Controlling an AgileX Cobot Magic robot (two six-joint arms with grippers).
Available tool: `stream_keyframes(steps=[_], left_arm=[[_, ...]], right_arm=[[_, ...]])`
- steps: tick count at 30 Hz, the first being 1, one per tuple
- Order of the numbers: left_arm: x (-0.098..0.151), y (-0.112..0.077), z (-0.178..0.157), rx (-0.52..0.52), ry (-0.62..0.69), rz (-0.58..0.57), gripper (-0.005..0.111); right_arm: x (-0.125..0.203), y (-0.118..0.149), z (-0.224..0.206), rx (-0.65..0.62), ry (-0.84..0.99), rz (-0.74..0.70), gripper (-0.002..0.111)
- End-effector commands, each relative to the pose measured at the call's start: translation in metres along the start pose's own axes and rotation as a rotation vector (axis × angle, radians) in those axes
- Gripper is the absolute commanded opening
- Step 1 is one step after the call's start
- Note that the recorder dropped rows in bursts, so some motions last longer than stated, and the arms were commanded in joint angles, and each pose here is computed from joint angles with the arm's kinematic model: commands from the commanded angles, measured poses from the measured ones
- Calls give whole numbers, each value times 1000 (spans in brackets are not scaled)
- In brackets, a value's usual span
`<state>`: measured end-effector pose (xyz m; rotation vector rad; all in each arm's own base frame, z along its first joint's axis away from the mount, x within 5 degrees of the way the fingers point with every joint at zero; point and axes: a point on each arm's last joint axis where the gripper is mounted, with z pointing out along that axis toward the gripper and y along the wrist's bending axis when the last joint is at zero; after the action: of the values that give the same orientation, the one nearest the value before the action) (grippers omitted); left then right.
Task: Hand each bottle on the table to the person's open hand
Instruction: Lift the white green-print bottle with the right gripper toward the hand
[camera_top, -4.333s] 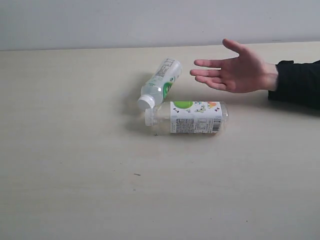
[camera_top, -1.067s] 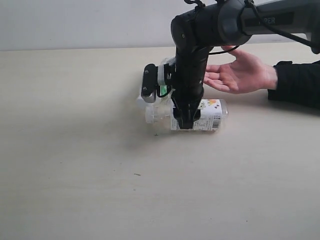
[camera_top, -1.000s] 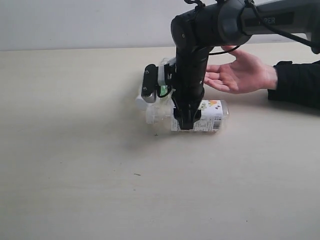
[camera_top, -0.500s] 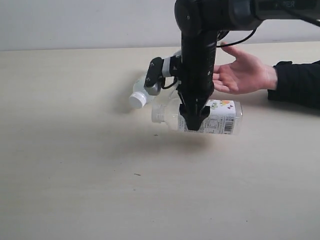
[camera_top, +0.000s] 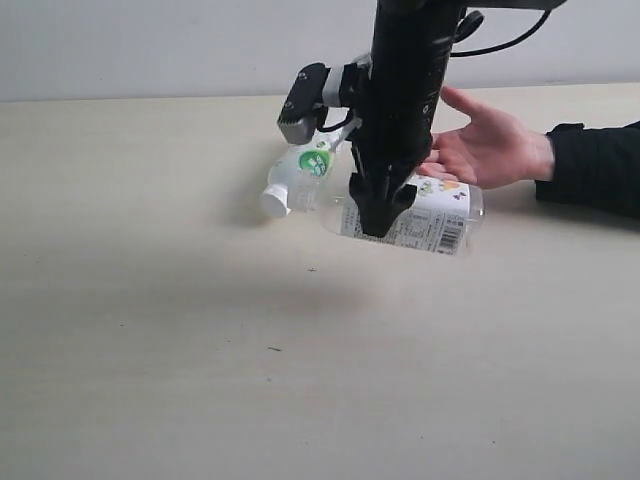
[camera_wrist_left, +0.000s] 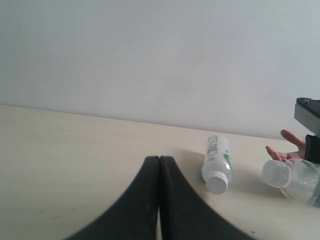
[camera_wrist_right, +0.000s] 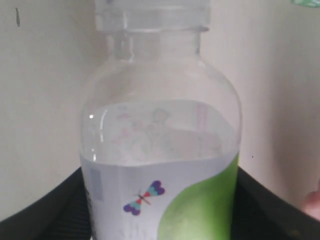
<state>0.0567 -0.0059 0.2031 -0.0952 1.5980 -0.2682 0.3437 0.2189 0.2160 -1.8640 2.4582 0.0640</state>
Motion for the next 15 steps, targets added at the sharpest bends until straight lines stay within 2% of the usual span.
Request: stream_keyframes(steps=[1,8,15], left_arm=[[-1,0,-1,2,-12,6,1],[-1,0,-1,2,-12,6,1],[-1,0,-1,2,-12,6,1]], right_arm=[[3,5,-28,41,-49,130,0],[14,21,-86,87,-196,394,0],[46,53,-144,156,-369,564,0]])
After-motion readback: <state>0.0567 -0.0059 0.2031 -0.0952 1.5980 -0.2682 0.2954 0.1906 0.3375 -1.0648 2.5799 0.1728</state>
